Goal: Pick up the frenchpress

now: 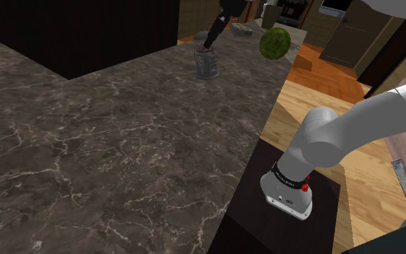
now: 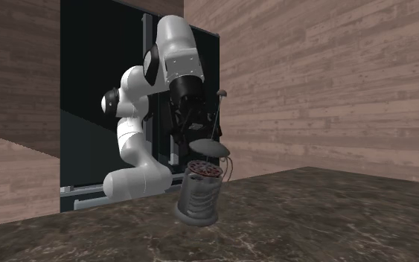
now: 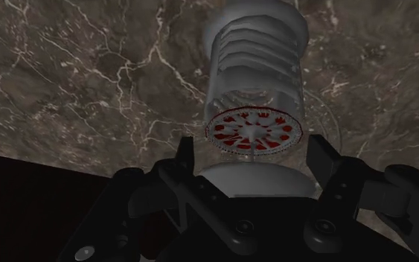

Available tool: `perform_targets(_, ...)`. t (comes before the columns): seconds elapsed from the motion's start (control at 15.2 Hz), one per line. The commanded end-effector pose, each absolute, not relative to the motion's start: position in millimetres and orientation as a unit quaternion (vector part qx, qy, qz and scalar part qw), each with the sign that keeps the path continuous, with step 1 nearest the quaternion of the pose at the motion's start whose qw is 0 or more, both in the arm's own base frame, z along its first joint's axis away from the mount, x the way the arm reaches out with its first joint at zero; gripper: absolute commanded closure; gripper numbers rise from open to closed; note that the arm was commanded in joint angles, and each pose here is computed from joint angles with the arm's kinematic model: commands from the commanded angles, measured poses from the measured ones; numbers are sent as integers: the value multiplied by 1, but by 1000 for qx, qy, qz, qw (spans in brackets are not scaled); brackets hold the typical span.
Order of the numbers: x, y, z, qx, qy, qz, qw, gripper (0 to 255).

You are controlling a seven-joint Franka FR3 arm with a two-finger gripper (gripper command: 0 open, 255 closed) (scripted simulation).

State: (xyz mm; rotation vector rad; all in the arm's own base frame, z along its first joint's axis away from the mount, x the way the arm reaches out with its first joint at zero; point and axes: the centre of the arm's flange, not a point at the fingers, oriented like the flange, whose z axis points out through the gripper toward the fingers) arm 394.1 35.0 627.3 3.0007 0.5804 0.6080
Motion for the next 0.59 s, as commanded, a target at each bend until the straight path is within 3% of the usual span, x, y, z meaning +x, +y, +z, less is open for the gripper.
perform_targets(0.0, 394, 35, 638, 963, 186, 195, 13, 255)
perform_targets(0.53, 394, 35, 670, 963, 186, 195, 13, 255)
